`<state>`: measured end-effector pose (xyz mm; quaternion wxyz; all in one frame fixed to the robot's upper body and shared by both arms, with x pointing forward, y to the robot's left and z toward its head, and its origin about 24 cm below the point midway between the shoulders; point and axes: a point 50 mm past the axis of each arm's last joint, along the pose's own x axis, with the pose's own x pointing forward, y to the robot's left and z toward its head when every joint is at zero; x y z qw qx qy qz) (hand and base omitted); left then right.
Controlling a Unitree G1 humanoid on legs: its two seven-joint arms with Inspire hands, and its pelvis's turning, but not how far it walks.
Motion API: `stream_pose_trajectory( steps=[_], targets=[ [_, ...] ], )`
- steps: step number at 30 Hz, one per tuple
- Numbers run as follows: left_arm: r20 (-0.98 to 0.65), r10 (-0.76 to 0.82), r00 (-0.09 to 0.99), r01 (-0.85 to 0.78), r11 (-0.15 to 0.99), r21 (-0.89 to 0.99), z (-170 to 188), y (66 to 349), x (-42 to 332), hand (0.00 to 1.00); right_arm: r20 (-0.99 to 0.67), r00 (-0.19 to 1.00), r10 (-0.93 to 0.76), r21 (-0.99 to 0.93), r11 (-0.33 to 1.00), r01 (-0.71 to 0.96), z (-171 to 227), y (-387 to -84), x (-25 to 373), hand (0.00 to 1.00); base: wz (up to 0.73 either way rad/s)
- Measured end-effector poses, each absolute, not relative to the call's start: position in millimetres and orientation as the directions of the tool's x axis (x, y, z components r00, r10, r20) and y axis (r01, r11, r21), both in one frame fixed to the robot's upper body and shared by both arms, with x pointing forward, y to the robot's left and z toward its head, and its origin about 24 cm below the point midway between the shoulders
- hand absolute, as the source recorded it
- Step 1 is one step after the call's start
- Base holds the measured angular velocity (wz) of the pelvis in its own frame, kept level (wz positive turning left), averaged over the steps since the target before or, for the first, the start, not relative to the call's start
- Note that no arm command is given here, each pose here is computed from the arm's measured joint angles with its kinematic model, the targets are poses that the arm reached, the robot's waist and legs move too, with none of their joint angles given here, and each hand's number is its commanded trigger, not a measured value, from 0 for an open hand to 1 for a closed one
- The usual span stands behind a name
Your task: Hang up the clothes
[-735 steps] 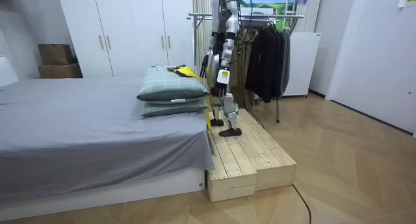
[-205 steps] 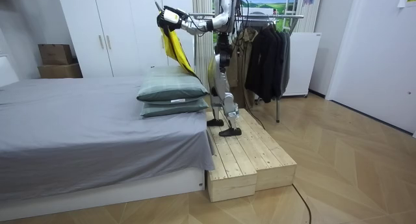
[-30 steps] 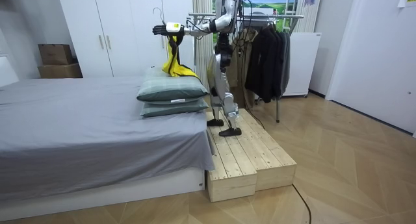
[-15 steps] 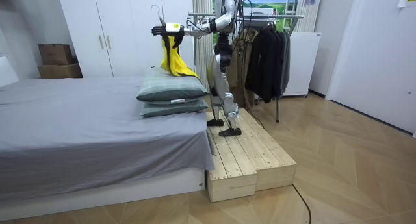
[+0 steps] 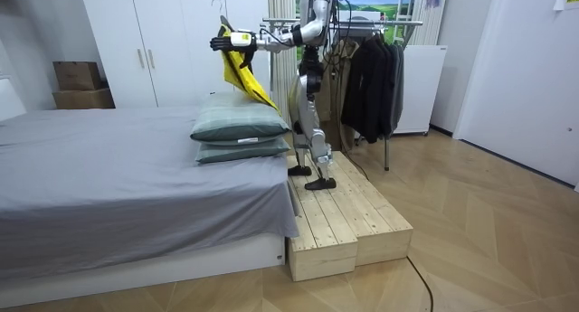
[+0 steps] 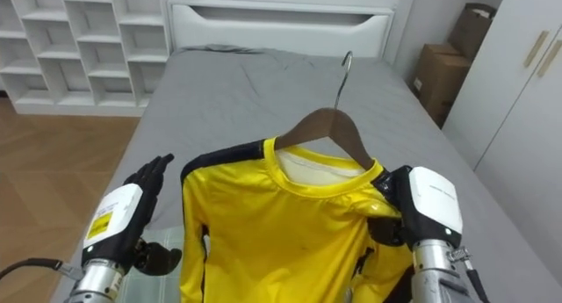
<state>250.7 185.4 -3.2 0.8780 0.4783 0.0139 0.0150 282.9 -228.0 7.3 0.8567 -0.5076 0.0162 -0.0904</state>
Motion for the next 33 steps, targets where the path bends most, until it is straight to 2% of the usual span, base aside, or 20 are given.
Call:
stream_pose_trajectory(
  steps=[7,15,19,28,33],
  targets=[
    [-0.074,0.123,0.99,-0.006,0.555,0.832,-19,203,244,0.0,0.077,0.98,-0.181,-0.892,0.428,0.149,8,-238,279,1.0,0.0],
    [-0.223,0.363,0.905,-0.047,0.606,0.794,-56,247,207,0.0,0.043,0.975,-0.217,-0.904,0.407,0.13,-4,-251,260,1.0,0.0],
    [-0.242,0.464,0.852,-0.116,0.618,0.778,-62,265,189,0.0,0.049,0.968,-0.245,-0.905,0.398,0.147,-2,-261,254,1.0,-0.04],
    [-0.399,0.657,0.64,-0.167,0.625,0.762,-96,300,122,0.0,0.07,0.951,-0.302,-0.909,0.373,0.186,-1,-274,246,1.0,-0.03],
    [-0.553,0.707,0.441,-0.13,0.66,0.74,-120,310,64,0.0,0.082,0.949,-0.304,-0.913,0.359,0.194,2,-276,246,1.0,0.02]
  ],
)
